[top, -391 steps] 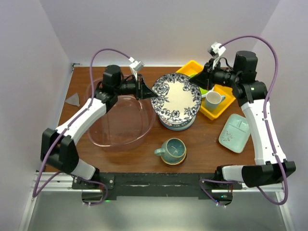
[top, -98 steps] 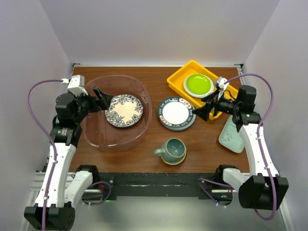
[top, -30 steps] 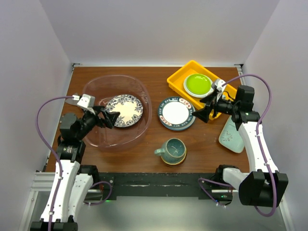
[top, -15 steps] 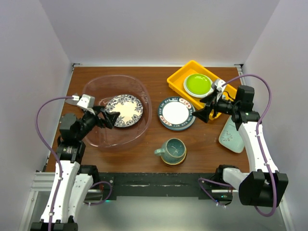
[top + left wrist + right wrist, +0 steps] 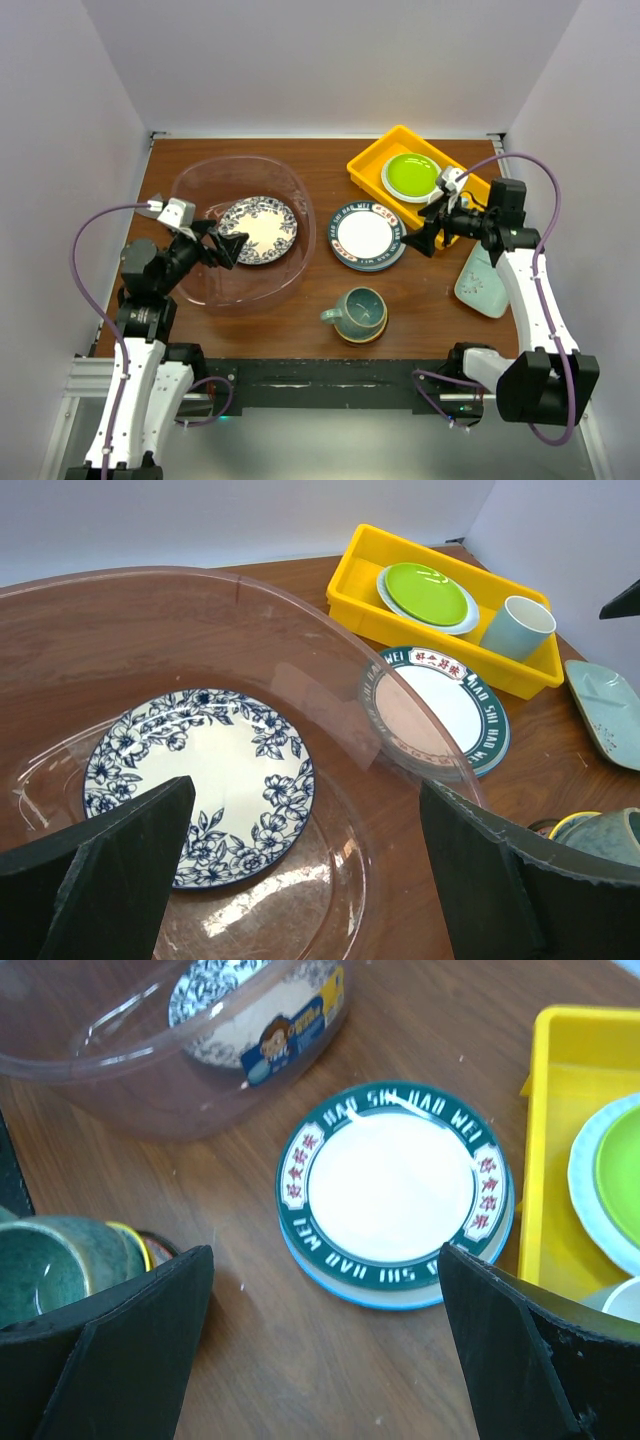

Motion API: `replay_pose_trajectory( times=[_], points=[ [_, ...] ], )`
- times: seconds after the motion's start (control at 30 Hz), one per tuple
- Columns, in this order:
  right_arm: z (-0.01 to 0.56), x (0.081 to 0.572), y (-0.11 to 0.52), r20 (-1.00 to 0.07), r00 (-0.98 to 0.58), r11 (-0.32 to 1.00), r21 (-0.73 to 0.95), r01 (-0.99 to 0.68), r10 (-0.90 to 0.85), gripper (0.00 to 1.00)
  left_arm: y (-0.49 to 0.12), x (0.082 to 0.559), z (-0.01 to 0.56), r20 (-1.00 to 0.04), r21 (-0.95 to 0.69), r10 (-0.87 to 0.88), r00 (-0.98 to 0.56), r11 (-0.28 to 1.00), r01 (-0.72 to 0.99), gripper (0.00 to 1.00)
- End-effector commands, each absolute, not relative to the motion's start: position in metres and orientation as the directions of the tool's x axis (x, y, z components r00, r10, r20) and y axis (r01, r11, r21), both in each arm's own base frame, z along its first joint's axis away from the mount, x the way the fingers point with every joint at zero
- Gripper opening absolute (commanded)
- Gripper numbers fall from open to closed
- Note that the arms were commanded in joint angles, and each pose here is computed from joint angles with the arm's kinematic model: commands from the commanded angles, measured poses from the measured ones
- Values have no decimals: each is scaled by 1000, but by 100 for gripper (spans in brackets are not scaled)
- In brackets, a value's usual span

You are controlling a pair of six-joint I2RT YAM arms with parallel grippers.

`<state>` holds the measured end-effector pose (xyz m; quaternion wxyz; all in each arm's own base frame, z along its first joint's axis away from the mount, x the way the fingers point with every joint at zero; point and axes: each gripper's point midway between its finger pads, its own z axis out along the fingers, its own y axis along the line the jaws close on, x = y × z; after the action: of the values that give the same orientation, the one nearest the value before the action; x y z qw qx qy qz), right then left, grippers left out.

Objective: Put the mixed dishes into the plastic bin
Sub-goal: Pick up the plate at the center of the board.

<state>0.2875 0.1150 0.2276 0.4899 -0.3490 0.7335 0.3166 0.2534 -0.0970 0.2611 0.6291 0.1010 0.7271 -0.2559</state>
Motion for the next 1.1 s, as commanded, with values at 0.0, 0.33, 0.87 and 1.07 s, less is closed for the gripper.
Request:
replay_pose_trajectory(
  times=[0.0,0.33,0.87,1.07],
  points=[
    [237,286,110,-932,-234,534,53,-844,-278,98,-97,253,273,-975,-223,-181,-133,845,486,100],
    [230,274,105,-901,-254,505,46,-862,-352,98,-97,250,277,-976,-216,-183,-116,847,486,100],
    [224,266,95,-861,-216,473,-32,-881,-460,98,-96,250,278,-977,-214,-183,-111,849,483,100],
    [220,263,93,-850,-219,462,-31,-886,-479,98,-96,250,278,-977,-213,-182,-112,849,484,100]
  ],
)
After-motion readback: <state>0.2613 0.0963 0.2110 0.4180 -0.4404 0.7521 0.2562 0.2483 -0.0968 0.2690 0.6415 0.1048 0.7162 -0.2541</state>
